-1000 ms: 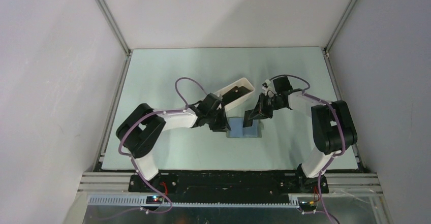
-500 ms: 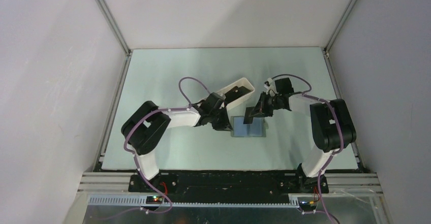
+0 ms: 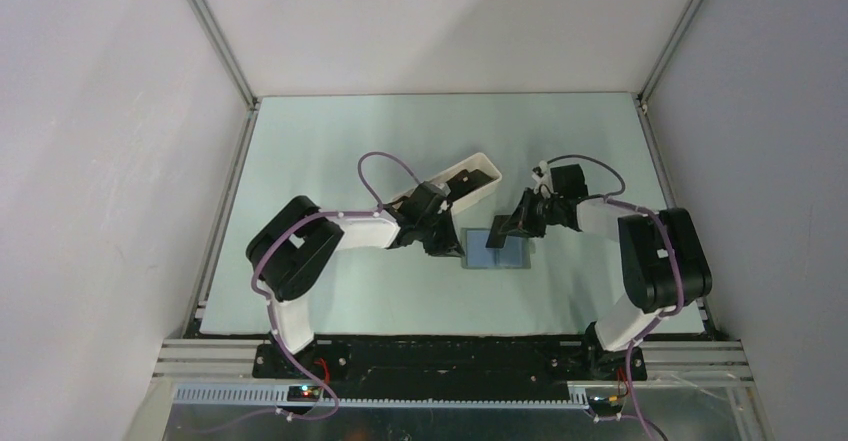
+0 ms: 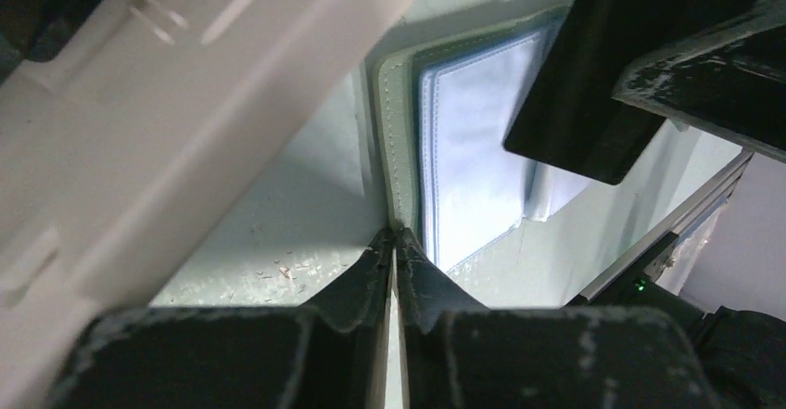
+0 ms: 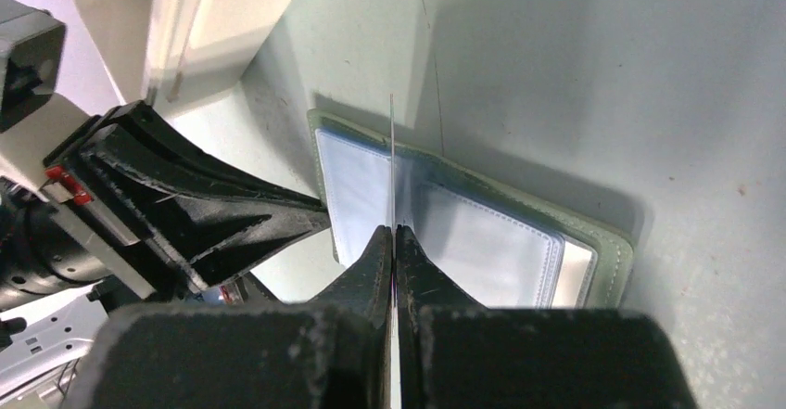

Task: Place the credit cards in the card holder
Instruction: Insert the credit card into the card holder.

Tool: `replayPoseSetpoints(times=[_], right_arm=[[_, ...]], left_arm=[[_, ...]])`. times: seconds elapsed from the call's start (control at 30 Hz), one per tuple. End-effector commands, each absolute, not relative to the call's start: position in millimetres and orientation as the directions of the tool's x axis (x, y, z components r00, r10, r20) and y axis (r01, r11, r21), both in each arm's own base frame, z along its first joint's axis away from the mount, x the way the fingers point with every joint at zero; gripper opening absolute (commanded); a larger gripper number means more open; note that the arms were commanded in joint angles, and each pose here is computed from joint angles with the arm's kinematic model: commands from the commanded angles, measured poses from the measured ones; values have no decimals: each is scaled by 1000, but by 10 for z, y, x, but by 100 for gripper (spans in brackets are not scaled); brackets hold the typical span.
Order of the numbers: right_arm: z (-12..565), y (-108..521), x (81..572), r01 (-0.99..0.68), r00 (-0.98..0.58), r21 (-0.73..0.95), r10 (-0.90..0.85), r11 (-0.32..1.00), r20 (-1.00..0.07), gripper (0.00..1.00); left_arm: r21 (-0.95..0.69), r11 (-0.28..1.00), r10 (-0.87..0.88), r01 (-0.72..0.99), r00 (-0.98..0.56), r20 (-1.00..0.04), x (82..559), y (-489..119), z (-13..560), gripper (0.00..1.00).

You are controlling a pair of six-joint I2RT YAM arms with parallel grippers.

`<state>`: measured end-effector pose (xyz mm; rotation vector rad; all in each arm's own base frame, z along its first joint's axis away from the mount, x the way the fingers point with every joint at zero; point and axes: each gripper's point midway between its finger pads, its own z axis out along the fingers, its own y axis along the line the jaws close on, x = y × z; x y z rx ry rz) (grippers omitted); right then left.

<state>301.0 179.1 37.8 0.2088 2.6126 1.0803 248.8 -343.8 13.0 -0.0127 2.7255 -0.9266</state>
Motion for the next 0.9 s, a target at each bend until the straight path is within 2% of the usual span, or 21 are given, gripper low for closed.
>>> replayPoseSetpoints(times=[0.0, 0.17, 0.4, 0.73, 0.87], right_arm=[[551, 1639, 3064, -14, -918, 687, 263, 726, -297, 0], [486, 1456, 2987, -2, -924, 639, 242, 769, -294, 0], [291, 1677, 2875, 9, -964, 725, 198, 688, -177, 0], [306, 1893, 2873, -13, -974, 788, 172, 616, -150, 0], [210, 1908, 2681, 20, -989, 787, 129, 617, -76, 0]], left_arm=[[-468, 883, -96, -11, -983, -159, 2308, -3145, -334, 9], [-454, 891, -96, -18, -984, -151, 2297, -3122, -375, 1], [-457, 889, -93, -22, -987, -134, 2284, -3142, -405, 0], [-465, 885, -83, -17, -989, -122, 2271, -3174, -415, 0], [-465, 885, -82, -17, -990, -118, 2269, -3179, -424, 0]])
